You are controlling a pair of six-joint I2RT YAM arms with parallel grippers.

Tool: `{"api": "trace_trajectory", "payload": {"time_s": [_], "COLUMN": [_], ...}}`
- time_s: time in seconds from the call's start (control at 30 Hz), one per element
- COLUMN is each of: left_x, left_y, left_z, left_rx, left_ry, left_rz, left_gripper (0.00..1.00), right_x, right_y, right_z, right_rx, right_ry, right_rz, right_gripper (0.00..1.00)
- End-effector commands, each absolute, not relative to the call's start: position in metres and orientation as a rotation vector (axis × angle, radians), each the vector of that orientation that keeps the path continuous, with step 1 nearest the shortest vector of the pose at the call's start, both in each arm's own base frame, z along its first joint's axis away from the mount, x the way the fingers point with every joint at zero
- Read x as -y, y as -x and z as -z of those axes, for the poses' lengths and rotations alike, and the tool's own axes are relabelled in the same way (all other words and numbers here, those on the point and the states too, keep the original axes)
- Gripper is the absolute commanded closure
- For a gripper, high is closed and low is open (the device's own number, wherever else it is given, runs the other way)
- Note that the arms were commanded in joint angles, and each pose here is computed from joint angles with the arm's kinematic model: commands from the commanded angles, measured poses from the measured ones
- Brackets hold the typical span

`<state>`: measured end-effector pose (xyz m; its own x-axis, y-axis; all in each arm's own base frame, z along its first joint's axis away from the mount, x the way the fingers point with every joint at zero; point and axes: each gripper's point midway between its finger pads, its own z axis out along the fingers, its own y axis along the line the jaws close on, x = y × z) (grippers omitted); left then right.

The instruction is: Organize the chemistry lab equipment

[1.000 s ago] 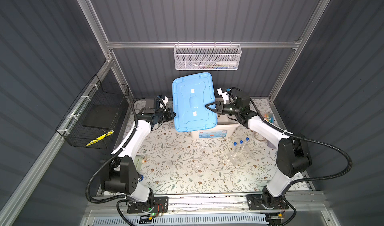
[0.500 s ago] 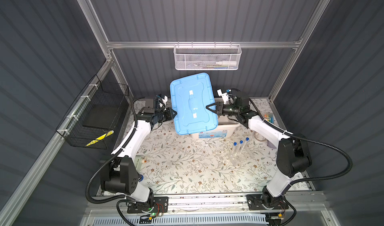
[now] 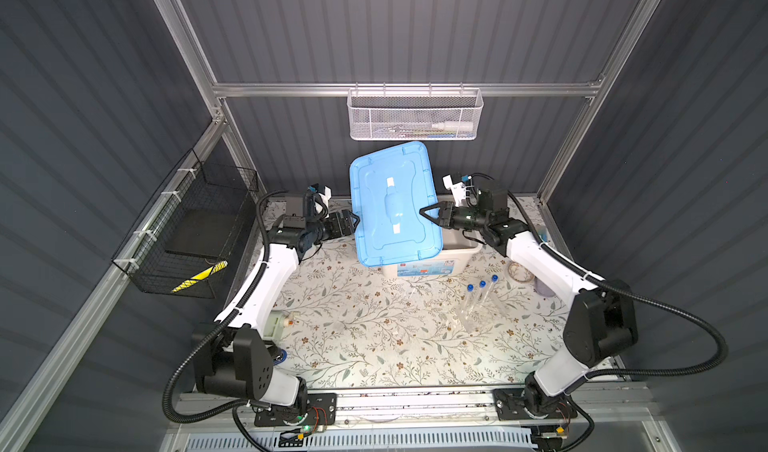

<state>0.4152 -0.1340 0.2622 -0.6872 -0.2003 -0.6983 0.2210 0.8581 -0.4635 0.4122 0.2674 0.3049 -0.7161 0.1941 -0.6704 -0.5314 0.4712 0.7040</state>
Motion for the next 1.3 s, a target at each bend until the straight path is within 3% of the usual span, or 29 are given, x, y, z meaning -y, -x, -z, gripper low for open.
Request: {"api": "trace_trajectory", "payload": {"time_s": [0.0, 0.37, 0.8, 1.27], "left_x": [0.125, 0.122, 0.141, 0.169], "left_y": [-0.41, -0.409, -0.412, -0.408], "left_z": [-0.274, -0.28, -0.287, -0.316], "left_rx": [-2.204, -2.181, -2.132, -2.037], "left_ry": [-0.021, 0.006, 0.014, 0.023], "left_rz": [0.603, 0.59, 0.768, 1.053], "left_gripper": [0.0, 0.0, 0.0, 0.0], "right_x": [-0.245, -0.199, -0.154, -0.159], "right_y": [-0.414, -0.406, -0.389, -0.369], "right_z": [-0.35, -0.378, -0.425, -0.441], "right_rx": [-1.879, -1.82, -1.654, -1.47], "right_ry": [0.304, 0.305, 0.341, 0.569], "right_rz": [-1.178, -0.82, -0.431, 0.053], "right_gripper": [0.84, 0.84, 0.84, 0.84]}}
